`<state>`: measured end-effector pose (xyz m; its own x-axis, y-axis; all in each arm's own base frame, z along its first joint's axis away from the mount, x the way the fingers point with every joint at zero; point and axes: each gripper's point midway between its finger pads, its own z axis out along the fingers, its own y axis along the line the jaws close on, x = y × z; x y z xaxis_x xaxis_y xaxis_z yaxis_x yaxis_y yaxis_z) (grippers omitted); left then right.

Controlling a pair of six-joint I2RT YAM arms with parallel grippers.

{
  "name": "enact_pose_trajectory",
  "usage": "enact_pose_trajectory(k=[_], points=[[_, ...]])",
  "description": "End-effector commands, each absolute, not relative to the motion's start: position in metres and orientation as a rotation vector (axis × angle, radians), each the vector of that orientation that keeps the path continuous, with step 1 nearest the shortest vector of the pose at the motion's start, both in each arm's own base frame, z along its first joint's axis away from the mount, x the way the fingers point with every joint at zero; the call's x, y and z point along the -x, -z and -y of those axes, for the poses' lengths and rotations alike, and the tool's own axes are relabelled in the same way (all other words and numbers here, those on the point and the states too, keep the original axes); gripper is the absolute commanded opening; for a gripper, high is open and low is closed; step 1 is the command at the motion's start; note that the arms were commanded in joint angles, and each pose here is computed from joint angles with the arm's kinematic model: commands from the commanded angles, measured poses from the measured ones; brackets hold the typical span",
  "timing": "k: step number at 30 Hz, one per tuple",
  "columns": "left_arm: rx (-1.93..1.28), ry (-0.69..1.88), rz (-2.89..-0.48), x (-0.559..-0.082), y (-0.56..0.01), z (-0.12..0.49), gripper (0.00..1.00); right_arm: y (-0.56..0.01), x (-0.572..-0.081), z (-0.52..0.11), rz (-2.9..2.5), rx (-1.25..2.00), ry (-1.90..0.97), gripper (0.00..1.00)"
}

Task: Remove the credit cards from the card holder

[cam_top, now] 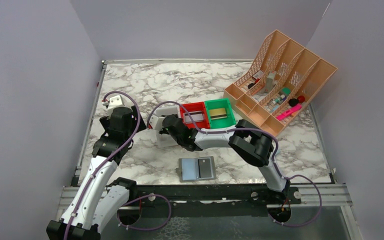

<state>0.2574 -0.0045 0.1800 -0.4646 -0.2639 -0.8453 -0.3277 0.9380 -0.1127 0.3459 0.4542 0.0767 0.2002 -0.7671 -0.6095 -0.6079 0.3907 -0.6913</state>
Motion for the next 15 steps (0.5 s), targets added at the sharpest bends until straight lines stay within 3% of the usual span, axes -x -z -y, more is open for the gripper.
enact_pose_trajectory(k=[1, 15], points=[[0.394, -0.053, -2.072, -0.258, -0.18, 0.008, 0.99, -0.081, -0.349, -0.459, -1.489, 1.284, 0.185, 0.31], [0.399, -0.056, -2.069, -0.258, -0.181, 0.008, 0.99, -0.091, -0.348, -0.46, -1.498, 1.239, 0.153, 0.39]])
